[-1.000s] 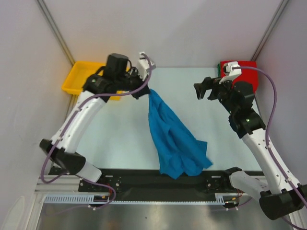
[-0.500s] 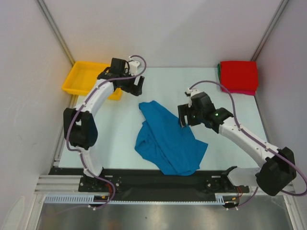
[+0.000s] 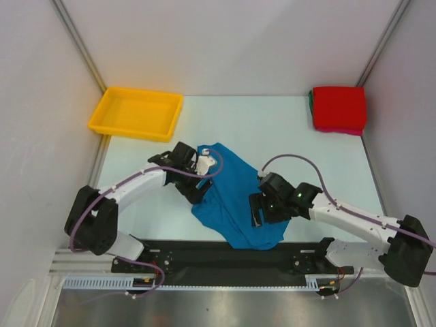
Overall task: Fold and stack the t-shirts
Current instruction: Flatten the tshirt out
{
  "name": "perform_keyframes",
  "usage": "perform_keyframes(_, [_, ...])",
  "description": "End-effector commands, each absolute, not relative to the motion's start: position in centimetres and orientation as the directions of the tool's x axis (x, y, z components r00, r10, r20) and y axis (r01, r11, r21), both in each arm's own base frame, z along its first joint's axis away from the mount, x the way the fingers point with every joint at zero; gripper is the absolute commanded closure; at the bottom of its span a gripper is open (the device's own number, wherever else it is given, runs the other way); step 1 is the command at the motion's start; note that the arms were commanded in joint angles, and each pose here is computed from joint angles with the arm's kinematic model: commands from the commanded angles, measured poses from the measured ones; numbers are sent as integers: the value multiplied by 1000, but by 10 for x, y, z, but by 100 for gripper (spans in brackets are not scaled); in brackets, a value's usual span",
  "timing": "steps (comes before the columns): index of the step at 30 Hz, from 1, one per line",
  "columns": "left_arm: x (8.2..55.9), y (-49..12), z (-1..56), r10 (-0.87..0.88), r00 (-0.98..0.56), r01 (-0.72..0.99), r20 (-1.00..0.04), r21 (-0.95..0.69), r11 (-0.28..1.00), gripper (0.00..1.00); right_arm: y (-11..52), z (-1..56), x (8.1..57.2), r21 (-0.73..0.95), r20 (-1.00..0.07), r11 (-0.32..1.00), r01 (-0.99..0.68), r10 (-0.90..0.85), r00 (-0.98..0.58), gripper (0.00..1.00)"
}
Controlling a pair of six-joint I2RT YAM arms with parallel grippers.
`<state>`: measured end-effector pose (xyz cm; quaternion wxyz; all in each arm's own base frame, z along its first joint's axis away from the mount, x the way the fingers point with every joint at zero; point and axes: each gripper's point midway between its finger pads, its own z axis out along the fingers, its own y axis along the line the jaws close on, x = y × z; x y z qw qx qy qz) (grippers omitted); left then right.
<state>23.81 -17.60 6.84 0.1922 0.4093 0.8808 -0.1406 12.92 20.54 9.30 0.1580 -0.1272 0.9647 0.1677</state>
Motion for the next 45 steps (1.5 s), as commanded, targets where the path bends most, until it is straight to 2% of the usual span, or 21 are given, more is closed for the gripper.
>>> perform_keyframes(1, [241, -185, 49, 726, -535, 818, -433, -49, 573, 10, 207, 62, 117, 319, -277, 922, -217, -128, -952, 21])
perform_keyframes(2, [237, -192, 45, 750, -511, 836, -421, -39, 547, 10, 206, 56, 119, 317, -277, 925, -207, -119, -954, 23])
perform_keyframes(5, [237, -202, 33, 761, -515, 839, -395, -53, 541, 16, 204, 48, 128, 285, -283, 941, -182, -99, -954, 44])
perform_keyframes(6, [239, -204, 32, 757, -518, 837, -398, -54, 545, 20, 204, 46, 130, 279, -287, 944, -177, -95, -953, 59])
perform_keyframes(8, [244, -206, 29, 756, -521, 834, -396, -45, 551, 39, 206, 43, 132, 294, -289, 940, -172, -84, -954, 74])
perform_keyframes(9, [246, -205, 30, 758, -520, 834, -394, -41, 551, 46, 207, 43, 138, 314, -294, 936, -157, -61, -954, 92])
perform_keyframes(10, [249, -209, 36, 748, -520, 834, -411, -59, 548, 55, 209, 47, 141, 332, -291, 930, -156, -56, -955, 100])
perform_keyframes(11, [253, -208, 45, 725, -537, 824, -430, -83, 561, 80, 210, 53, 145, 335, -309, 926, -174, -67, -949, 100])
perform_keyframes(12, [253, -209, 62, 704, -536, 823, -465, -103, 559, 100, 207, 62, 156, 322, -335, 932, -169, -55, -941, 100])
perform_keyframes(17, [283, -198, 180, 529, -497, 795, -688, -117, 595, 100, 227, 132, 226, 438, -464, 880, -186, 43, -885, 100])
perform_keyframes(19, [273, -194, 241, 479, -425, 821, -768, -104, 562, 100, 233, 153, 257, 485, -504, 851, -201, 84, -859, 100])
perform_keyframes(23, [240, -185, 316, 422, -286, 868, -861, -46, 494, 100, 268, 223, 325, 540, -631, 787, -299, 143, -763, 100])
perform_keyframes(27, [188, -194, 384, 329, -195, 932, -924, -70, 356, 100, 322, 219, 362, 616, -592, 714, -332, 141, -794, 100])
perform_keyframes(30, [187, -200, 423, 262, -145, 938, -954, -49, 343, 100, 347, 216, 358, 697, -513, 642, -319, 136, -847, 100])
perform_keyframes(35, [248, -226, 443, 146, -220, 897, -965, -141, 419, 100, 314, 176, 325, 661, -414, 728, -183, 149, -898, 100])
perform_keyframes(36, [284, -236, 439, 135, -225, 874, -965, -139, 466, 100, 300, 168, 322, 647, -404, 748, -148, 172, -898, 100])
perform_keyframes(37, [290, -253, 436, 148, -211, 886, -966, -125, 446, 100, 279, 131, 301, 623, -332, 778, -76, 174, -927, 100])
perform_keyframes(40, [338, -306, 402, 181, -248, 882, -952, -145, 449, 100, 250, 110, 274, 647, -250, 762, 5, 218, -943, 98])
perform_keyframes(43, [388, -349, 362, 159, -345, 856, -925, -241, 457, 100, 208, 64, 250, 534, -190, 838, 111, 247, -950, 77])
perform_keyframes(44, [402, -355, 352, 160, -358, 845, -920, -246, 475, 100, 191, 70, 252, 525, -221, 839, 142, 296, -929, 65])
perform_keyframes(45, [421, -360, 355, 148, -338, 836, -929, -224, 501, 100, 177, 73, 255, 515, -242, 839, 175, 339, -909, 61])
